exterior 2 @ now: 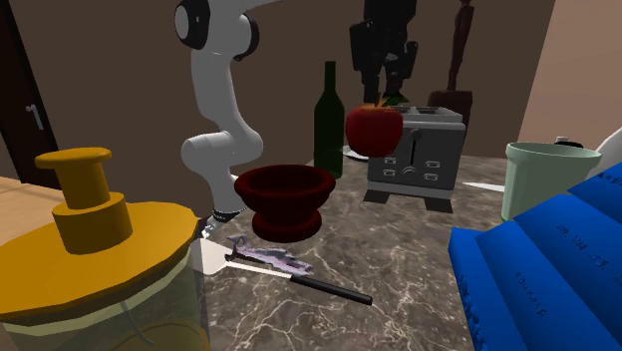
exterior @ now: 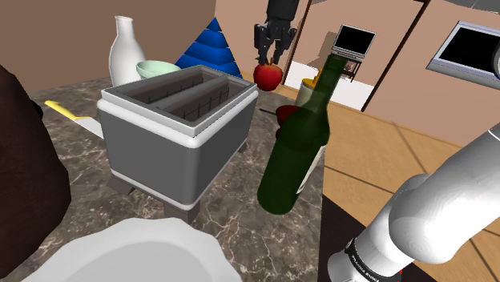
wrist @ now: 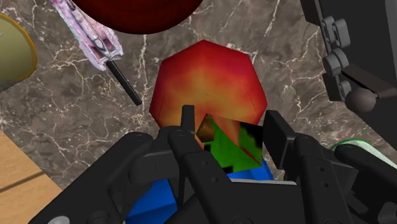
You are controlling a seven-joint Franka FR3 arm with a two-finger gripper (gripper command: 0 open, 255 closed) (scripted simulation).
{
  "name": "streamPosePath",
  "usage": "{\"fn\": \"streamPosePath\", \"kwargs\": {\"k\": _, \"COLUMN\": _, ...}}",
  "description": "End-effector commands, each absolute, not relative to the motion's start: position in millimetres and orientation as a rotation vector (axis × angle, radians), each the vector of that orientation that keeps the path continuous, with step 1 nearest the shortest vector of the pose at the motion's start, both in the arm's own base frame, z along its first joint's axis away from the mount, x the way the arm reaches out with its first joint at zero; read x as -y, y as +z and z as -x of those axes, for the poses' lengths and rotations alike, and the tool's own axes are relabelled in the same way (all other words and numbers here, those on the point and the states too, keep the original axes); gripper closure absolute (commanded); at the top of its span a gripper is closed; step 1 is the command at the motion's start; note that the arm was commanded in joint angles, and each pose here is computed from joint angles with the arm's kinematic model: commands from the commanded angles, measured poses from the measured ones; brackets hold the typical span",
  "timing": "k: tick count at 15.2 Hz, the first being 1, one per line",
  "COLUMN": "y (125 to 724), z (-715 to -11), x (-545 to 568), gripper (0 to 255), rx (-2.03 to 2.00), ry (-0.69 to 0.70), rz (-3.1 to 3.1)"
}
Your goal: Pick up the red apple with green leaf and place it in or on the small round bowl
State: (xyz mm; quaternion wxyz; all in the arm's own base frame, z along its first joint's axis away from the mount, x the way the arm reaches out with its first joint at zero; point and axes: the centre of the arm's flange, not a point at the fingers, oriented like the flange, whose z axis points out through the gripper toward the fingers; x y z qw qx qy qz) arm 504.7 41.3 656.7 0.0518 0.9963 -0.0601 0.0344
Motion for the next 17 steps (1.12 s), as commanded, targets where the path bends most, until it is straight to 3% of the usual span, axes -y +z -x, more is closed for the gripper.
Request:
{"fn": "streamPosePath", "kwargs": {"k": 1, "y": 667.3, "z": -505.6, "x": -41.9, "gripper": 255, "rx": 0.183, "ry": 0.105, "rz": -3.031}}
{"fn": "streamPosePath", "kwargs": {"k": 17, "y": 704.7, "z": -372.6, "x": 42.2, "gripper": 255, "rx": 0.183, "ry": 0.105, "rz": -3.031}}
